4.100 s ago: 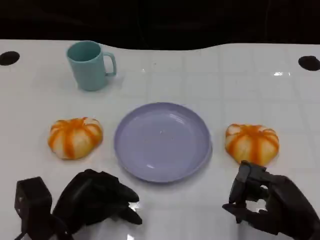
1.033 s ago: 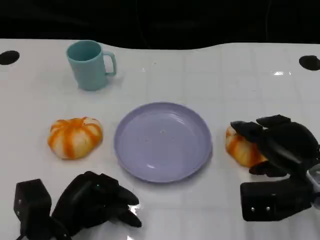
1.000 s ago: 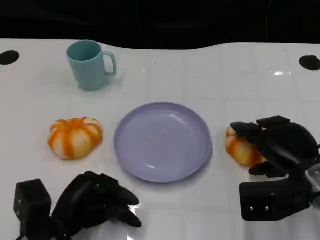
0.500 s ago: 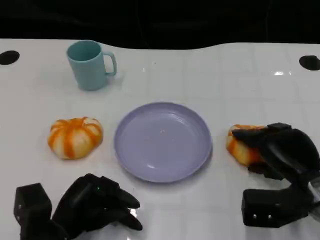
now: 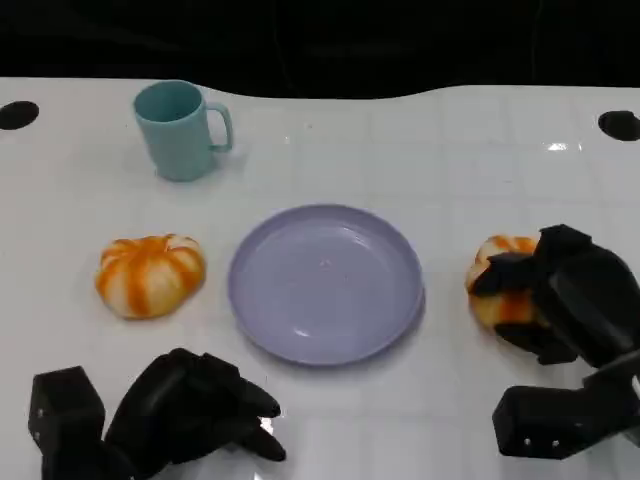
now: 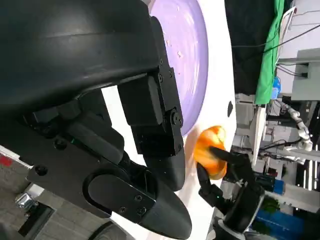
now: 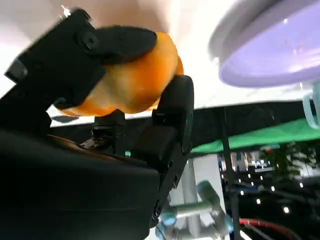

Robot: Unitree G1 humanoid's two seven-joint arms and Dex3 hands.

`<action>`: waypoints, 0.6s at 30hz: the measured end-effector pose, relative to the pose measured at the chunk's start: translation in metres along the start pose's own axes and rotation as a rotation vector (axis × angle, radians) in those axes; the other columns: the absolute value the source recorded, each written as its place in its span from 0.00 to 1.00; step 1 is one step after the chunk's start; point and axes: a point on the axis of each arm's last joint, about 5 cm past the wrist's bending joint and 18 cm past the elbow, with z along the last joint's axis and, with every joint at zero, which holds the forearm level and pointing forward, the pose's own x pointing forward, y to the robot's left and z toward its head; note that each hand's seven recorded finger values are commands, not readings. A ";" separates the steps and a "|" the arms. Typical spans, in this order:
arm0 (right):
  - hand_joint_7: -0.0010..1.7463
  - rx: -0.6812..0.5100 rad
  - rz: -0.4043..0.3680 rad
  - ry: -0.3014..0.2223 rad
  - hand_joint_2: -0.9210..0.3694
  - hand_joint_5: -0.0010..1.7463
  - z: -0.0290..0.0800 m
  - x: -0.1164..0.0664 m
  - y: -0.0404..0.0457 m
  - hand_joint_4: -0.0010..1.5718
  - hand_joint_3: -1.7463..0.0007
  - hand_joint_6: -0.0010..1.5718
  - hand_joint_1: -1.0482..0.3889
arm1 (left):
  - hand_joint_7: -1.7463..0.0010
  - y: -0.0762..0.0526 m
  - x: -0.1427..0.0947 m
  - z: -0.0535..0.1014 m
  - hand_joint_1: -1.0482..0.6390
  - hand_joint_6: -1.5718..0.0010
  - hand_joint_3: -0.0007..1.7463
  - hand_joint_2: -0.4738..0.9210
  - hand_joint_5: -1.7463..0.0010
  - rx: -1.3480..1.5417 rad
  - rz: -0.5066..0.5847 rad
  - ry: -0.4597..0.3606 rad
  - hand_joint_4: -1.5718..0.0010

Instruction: Grasp the bread from the table and place it into the plate.

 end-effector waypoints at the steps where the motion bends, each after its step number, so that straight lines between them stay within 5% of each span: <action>1: 0.99 0.000 -0.011 -0.002 0.48 1.00 0.000 0.001 -0.0003 0.63 0.24 0.50 0.67 | 1.00 0.000 0.000 0.000 0.00 0.00 0.00 0.89 0.87 0.001 0.000 0.000 0.00; 11: 1.00 0.056 -0.112 -0.006 0.57 1.00 0.003 0.009 -0.0069 0.65 0.17 0.49 0.68 | 1.00 0.000 0.000 0.000 0.00 0.01 0.00 0.90 0.88 -0.006 -0.001 0.008 0.01; 18: 1.00 0.150 -0.184 -0.074 0.58 1.00 0.015 0.026 -0.0234 0.65 0.09 0.49 0.65 | 1.00 -0.001 0.001 -0.001 0.00 0.01 0.00 0.90 0.88 -0.005 -0.004 0.003 0.01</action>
